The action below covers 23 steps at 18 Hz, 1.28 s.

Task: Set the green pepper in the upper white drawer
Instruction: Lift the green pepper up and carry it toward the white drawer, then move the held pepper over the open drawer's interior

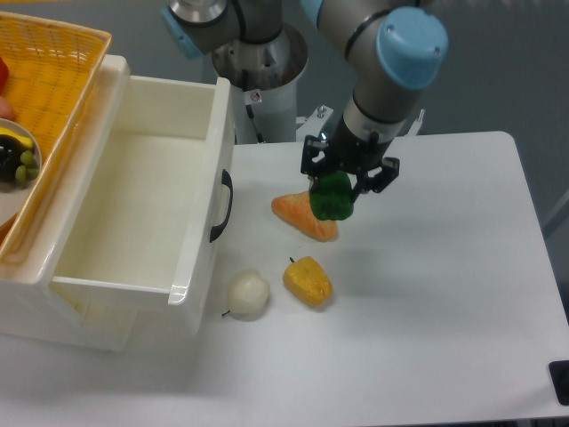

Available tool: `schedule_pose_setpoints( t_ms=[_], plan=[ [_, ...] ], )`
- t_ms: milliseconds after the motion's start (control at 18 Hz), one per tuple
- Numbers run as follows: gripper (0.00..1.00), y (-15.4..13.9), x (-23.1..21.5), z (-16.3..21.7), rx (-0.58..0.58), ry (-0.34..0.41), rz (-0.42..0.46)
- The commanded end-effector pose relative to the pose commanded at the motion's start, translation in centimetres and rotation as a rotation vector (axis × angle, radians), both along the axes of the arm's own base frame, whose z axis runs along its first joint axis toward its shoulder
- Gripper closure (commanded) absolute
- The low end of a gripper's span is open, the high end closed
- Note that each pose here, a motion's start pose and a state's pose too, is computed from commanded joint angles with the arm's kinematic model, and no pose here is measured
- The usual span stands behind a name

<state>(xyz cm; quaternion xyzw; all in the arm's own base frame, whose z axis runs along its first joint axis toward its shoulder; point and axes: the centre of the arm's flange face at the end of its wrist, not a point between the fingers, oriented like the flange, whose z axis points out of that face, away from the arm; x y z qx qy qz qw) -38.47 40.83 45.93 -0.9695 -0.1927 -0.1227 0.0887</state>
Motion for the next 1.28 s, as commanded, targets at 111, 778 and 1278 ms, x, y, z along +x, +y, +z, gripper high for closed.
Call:
schedule_pose_setpoints(
  t_ms=[111,778,1278],
  plan=[
    [0.44,-0.1,0.9,1.1,0.007,0.006,0.016],
    [0.44,-1.1,5.9,7.5,0.134,-0.023,0.113],
    [0.44,0.2,8.7,8.9,0.172,-0.060,0.148]
  ],
)
